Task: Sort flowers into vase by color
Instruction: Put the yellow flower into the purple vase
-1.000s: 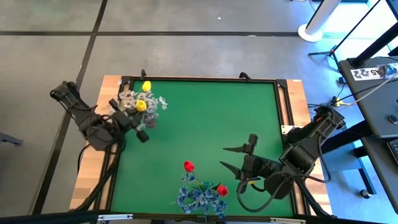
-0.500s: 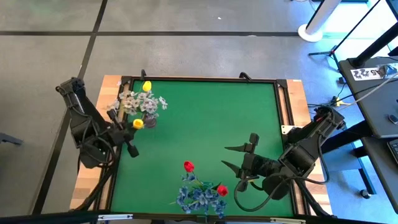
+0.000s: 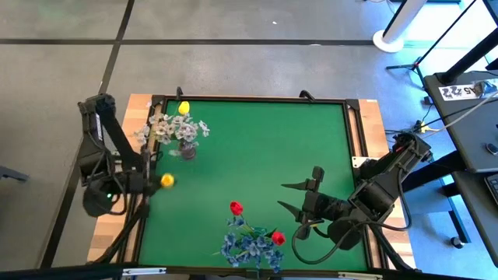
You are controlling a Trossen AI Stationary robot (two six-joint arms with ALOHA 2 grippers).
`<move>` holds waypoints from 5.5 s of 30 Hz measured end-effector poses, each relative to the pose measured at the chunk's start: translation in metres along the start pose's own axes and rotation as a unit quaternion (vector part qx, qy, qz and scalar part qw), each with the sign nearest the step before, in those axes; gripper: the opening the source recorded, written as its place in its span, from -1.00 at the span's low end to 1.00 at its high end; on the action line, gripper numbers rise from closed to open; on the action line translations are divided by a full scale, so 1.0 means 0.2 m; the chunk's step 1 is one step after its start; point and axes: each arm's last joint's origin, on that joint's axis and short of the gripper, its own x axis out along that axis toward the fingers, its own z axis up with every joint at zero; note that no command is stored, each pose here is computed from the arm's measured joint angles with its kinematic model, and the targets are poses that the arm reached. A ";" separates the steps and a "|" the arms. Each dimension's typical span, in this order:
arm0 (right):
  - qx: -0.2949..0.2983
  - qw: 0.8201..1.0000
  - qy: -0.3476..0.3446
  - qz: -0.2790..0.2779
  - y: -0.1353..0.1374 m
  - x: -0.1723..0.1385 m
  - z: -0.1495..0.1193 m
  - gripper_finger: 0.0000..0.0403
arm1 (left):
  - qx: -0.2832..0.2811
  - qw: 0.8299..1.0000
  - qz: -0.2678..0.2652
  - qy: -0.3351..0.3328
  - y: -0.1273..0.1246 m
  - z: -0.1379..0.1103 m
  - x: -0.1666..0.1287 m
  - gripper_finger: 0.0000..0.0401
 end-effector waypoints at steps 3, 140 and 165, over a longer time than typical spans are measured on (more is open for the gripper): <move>-0.001 1.000 0.001 0.000 0.00 0.00 0.00 0.04 | -0.044 0.994 -0.101 0.020 -0.06 -0.03 -0.06 -0.99; 0.008 1.000 0.003 -0.027 -0.07 0.09 0.03 0.04 | 0.002 0.977 0.203 -0.057 0.34 0.03 -0.01 -0.99; 0.008 1.000 0.004 -0.023 -0.07 0.09 0.03 0.04 | -0.071 0.963 0.243 -0.098 0.41 0.04 0.09 -0.99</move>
